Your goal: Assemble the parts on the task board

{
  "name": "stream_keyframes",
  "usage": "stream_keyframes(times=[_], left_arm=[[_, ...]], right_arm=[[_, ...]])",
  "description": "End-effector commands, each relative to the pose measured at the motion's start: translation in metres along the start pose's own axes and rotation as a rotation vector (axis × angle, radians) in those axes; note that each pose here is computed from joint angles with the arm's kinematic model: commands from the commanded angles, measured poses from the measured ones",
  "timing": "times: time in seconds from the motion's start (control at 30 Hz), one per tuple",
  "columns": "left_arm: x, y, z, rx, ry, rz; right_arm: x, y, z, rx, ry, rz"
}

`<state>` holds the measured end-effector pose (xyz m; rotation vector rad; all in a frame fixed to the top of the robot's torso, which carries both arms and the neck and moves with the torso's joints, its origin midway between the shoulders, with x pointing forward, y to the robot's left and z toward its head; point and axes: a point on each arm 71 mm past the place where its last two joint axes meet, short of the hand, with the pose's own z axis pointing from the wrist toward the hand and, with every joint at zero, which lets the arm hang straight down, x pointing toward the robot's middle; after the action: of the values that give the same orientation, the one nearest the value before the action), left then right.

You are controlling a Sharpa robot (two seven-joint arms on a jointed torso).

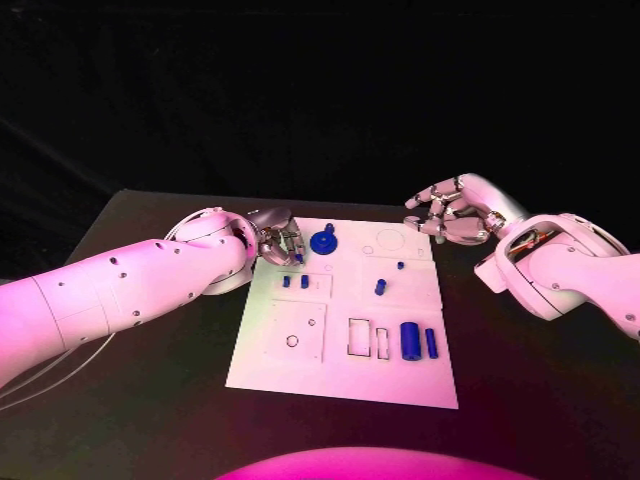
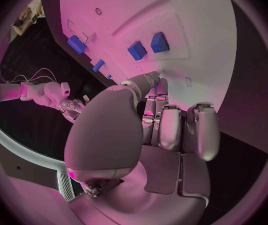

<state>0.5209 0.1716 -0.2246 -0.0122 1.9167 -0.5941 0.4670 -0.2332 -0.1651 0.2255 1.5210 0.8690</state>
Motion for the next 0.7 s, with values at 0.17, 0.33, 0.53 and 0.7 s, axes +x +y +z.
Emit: stream_keyframes(times=[0.17, 0.33, 0.53, 0.7], left_arm=[[0.0025, -0.0021, 0.0017, 0.004, 0.025, 0.014], [0.0035, -0.003, 0.0037, 0.002, 0.03, 0.016], [0.0046, -0.0029, 0.0062, -0.003, 0.037, 0.018], [0.0065, -0.0012, 0.0088, -0.02, 0.058, 0.023]], right_arm=[[0.0011, 0.0015, -0.0001, -0.008, 0.006, -0.003], [0.0011, 0.0016, -0.0002, -0.008, 0.007, -0.003], [0.001, 0.0016, -0.0003, -0.008, 0.007, -0.003], [0.0012, 0.0019, -0.0004, -0.009, 0.007, -0.003]])
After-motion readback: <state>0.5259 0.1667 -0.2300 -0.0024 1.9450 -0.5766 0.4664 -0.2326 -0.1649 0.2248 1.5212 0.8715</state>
